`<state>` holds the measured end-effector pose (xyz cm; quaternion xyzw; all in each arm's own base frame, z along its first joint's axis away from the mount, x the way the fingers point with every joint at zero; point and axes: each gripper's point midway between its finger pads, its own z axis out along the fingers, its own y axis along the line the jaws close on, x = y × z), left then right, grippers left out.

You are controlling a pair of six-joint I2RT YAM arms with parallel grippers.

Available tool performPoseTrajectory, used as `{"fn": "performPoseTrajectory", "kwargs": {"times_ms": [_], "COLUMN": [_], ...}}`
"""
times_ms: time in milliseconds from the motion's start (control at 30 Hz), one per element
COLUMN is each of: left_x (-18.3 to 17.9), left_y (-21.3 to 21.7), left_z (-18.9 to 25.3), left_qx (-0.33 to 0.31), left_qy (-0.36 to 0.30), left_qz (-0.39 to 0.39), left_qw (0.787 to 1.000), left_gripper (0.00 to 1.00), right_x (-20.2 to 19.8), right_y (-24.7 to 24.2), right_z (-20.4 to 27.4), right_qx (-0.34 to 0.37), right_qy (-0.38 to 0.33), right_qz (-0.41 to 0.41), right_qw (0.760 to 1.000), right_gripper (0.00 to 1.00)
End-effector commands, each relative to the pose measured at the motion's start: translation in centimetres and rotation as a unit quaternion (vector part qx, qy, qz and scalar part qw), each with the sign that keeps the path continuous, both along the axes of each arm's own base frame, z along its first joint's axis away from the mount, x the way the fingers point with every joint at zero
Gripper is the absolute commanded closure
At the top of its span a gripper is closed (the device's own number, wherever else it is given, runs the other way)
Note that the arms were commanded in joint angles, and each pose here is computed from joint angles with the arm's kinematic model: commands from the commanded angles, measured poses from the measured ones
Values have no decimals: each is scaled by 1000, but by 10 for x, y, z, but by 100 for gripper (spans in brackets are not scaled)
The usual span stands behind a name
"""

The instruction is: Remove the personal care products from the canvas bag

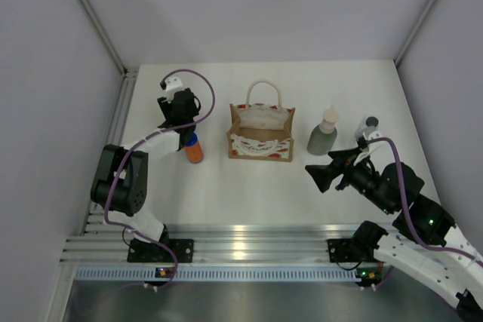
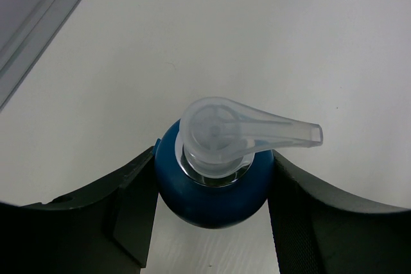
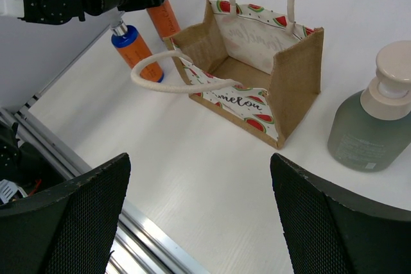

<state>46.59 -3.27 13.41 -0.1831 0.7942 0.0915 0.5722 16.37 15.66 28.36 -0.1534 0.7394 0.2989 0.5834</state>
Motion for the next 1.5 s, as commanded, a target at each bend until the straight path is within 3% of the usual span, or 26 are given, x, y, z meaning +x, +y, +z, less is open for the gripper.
{"fn": "performPoseTrajectory", "kwargs": {"times_ms": [0,200,600,867,1067,1267,1467], "left_x": [14,18,39,34,32,30,28], "left_y": [6,21,58,60,57,54,50], "left_z": [84,92,28,14,14,16,18], "left_qx": [-15,3,-8,1,1,6,6], "left_qy": [-94,-84,-31,-39,-40,-37,-35], "left_qz": [21,60,105,102,92,91,85], "left_qw": [995,995,994,994,995,995,996], "left_gripper": [100,100,100,100,87,61,51], "right_x": [2,2,1,1,2,1,1], "right_y": [1,1,0,-1,3,2,0], "right_z": [8,10,10,10,8,9,11], "right_qx": [12,11,12,8,6,10,12], "right_qy": [-13,-16,-18,-18,-11,-13,-17], "right_qz": [-1,1,1,0,5,5,1], "right_qw": [1000,1000,1000,1000,1000,1000,1000], "right_gripper": [14,14,13,13,13,13,13]}}
